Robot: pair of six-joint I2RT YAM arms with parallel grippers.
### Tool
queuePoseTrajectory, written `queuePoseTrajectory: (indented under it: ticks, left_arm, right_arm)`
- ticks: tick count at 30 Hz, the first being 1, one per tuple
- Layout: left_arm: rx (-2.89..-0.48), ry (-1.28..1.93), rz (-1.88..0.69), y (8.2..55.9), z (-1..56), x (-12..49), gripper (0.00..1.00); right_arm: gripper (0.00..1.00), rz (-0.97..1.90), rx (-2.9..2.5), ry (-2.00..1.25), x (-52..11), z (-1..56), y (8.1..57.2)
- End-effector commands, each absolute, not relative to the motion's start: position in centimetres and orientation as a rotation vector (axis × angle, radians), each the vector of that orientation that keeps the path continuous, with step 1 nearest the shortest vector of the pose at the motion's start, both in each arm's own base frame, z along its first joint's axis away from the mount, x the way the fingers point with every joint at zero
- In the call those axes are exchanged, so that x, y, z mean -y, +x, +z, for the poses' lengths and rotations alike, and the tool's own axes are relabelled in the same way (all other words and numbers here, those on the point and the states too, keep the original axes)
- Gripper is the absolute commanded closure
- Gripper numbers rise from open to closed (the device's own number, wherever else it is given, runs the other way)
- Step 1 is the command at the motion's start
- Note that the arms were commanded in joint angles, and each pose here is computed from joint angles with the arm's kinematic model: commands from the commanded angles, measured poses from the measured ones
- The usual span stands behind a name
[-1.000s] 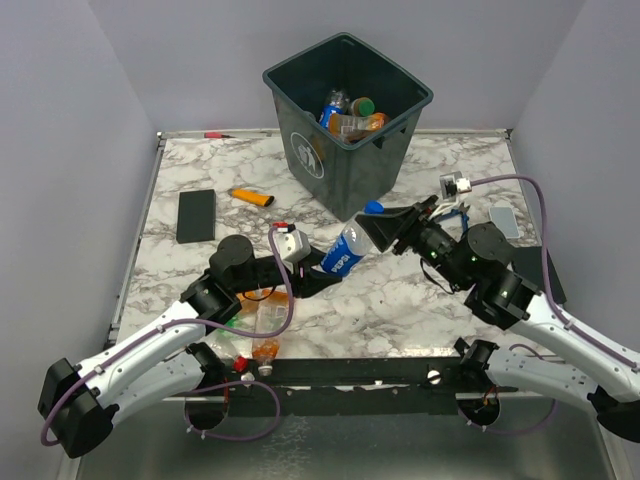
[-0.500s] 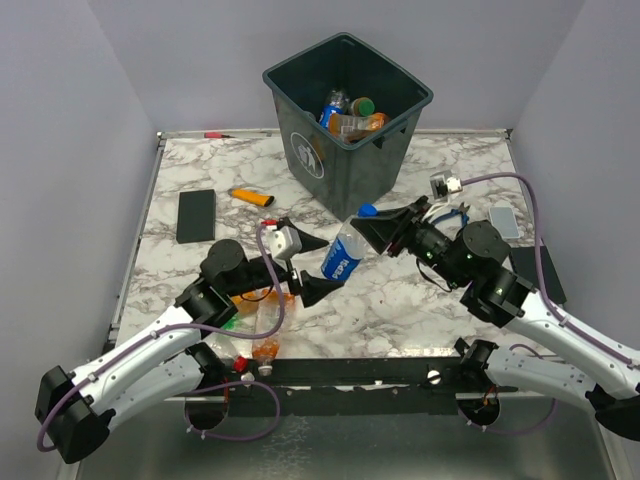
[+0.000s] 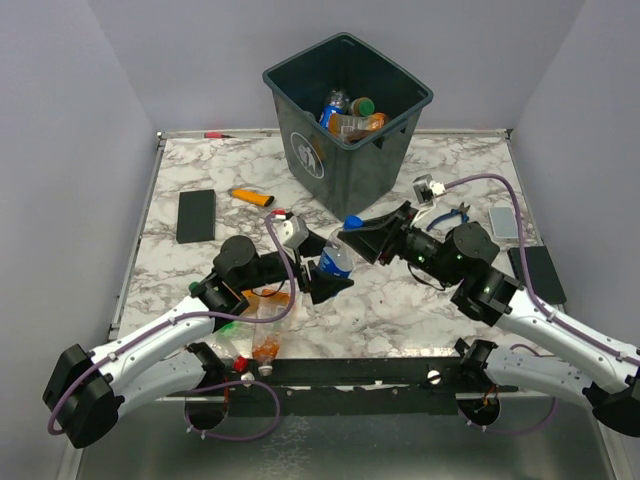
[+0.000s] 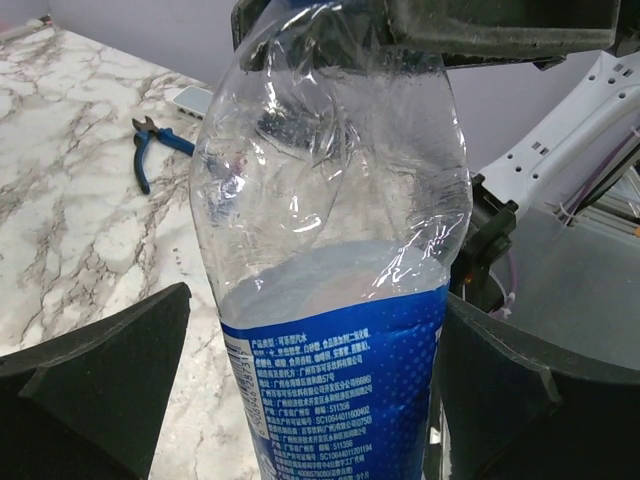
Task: Put the plastic bottles in the bin
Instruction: Place the plastic bottle in the trash bin.
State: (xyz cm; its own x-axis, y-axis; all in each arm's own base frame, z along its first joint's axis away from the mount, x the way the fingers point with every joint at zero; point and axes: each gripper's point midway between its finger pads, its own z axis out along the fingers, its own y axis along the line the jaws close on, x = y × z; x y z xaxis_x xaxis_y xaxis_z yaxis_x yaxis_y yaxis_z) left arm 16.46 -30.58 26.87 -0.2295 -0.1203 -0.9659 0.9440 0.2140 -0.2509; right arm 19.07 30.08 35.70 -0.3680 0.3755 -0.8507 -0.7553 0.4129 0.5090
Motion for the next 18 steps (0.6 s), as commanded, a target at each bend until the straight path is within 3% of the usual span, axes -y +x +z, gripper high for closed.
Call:
queuePoseTrajectory:
  ticks: [1, 3, 7, 11, 15, 18]
  left_arm:
    - [-1.363, 0.858, -1.276, 15.9, 27.6, 30.6, 0.06]
    - [-1.353, 0.872, -1.268, 15.8, 27.5, 30.6, 0.16]
    - [-1.353, 0.881, -1.268, 15.8, 27.4, 30.7, 0.34]
    - [-1.355, 0.884, -1.267, 15.9, 27.3, 30.8, 0.48]
    - [-1.358, 0.881, -1.263, 16.0, 27.2, 30.7, 0.54]
    - [-1.357, 0.884, -1.263, 15.9, 27.1, 30.7, 0.57]
  right_arm:
    - [0.99, 1.299, -1.480, -0.375, -30.6, 36.6, 18.3]
    - [0.98, 1.296, -1.487, -0.374, -30.5, 36.6, 18.3]
    - [0.67, 1.267, -1.503, -0.356, -30.0, 36.8, 18.5]
    - [0.44, 1.246, -1.503, -0.338, -29.4, 37.4, 18.6]
    - [0.33, 1.237, -1.502, -0.322, -29.2, 37.8, 18.8]
    - [0.32, 1.230, -1.501, -0.307, -29.2, 38.0, 19.1]
